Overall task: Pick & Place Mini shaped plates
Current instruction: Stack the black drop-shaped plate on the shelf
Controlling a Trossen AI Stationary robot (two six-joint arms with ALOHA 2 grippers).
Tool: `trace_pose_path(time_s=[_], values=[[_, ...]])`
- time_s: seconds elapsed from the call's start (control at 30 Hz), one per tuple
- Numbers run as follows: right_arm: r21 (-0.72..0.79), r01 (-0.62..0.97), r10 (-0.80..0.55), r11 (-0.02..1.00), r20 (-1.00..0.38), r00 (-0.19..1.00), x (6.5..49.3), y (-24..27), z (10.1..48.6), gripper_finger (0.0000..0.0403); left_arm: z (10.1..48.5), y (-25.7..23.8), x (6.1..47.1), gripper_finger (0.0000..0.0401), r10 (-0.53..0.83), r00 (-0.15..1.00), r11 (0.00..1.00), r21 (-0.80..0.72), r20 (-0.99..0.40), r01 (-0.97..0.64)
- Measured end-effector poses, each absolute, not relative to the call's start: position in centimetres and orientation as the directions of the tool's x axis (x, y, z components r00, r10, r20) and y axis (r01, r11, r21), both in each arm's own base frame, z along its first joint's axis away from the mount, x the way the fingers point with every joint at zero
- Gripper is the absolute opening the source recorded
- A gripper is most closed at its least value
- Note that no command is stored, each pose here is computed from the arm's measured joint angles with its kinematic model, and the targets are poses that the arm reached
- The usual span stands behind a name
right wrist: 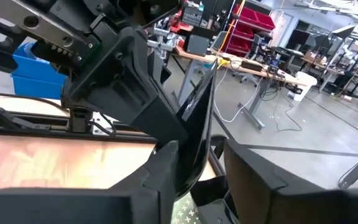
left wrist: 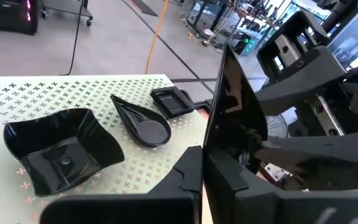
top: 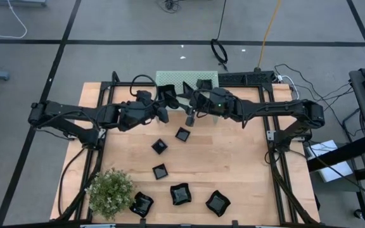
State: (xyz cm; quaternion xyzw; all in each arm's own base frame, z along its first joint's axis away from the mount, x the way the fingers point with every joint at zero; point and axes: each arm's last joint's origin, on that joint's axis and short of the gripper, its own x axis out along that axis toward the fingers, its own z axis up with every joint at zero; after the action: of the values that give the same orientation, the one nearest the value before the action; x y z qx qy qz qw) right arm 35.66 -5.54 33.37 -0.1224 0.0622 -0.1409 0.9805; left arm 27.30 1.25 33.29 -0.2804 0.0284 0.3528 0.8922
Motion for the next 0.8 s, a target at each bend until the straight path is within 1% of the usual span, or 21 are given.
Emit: trace_pose_path(time_s=[0.17, 0.3, 0.47, 0.63, 0.7, 0.8], values=[[-0.258, 0.262, -0.293, 0.93, -0.09, 0.952, 35.66, -5.55, 33.34, 0.0059, 33.34, 1.24, 27.33, 0.0026, 0.612, 0.753, 0.595, -0.486, -0.244, -0.641], [-0.251, 0.269, -0.298, 0.93, -0.086, 0.951, 35.66, -5.58, 33.38, 0.0011, 33.33, 1.22, 27.33, 0.0029, 0.608, 0.755, 0.597, -0.486, -0.246, -0.638], [-0.214, 0.275, -0.298, 0.937, -0.087, 0.95, 35.65, -5.6, 33.37, 0.0007, 33.35, 1.22, 27.34, 0.003, 0.607, 0.756, 0.592, -0.496, -0.244, -0.635], [-0.208, 0.281, -0.303, 0.937, -0.085, 0.949, 35.64, -5.61, 33.4, 0.0003, 33.45, 1.22, 27.38, 0.0033, 0.608, 0.759, 0.573, -0.532, -0.235, -0.624], [-0.208, 0.282, -0.305, 0.936, -0.086, 0.948, 35.64, -5.61, 33.39, 0.0002, 33.47, 1.2, 27.39, 0.0042, 0.607, 0.76, 0.565, -0.545, -0.234, -0.619], [-0.208, 0.281, -0.305, 0.937, -0.09, 0.948, 35.64, -5.61, 33.35, 0.0001, 33.59, 1.21, 27.42, 0.0071, 0.605, 0.763, 0.562, -0.558, -0.225, -0.611]])
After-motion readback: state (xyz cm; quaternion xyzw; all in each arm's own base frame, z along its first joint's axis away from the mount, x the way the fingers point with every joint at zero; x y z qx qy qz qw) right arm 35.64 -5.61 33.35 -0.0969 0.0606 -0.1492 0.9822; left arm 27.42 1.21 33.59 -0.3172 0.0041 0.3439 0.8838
